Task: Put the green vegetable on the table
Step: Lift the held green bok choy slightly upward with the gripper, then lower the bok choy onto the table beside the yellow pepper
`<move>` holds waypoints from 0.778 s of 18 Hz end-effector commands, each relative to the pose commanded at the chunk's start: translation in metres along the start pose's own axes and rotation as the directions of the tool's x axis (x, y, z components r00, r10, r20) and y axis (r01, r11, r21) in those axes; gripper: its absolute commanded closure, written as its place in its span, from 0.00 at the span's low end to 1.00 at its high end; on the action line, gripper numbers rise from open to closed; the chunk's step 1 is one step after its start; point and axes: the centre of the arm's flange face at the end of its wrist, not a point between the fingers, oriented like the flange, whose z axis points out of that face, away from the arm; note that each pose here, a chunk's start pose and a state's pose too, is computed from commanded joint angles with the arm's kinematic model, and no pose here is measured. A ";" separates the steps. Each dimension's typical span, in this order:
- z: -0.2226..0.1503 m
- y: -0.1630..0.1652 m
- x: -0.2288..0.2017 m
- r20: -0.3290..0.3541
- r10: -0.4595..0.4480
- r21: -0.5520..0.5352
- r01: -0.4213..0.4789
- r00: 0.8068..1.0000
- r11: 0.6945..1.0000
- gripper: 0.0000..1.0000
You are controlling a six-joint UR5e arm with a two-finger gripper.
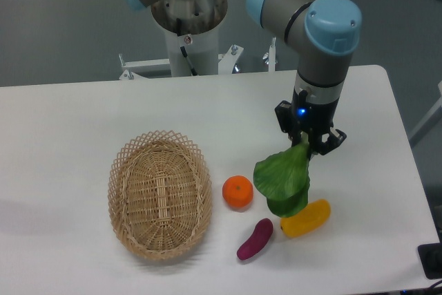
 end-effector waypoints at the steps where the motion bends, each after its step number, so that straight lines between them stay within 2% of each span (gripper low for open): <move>1: -0.001 0.007 0.005 -0.002 0.020 -0.002 -0.020 1.000 1.000 0.60; 10: 0.028 0.065 0.020 -0.056 0.150 -0.010 -0.151 0.987 0.989 0.60; 14: 0.069 0.097 0.022 -0.044 0.201 -0.014 -0.202 0.979 0.979 0.60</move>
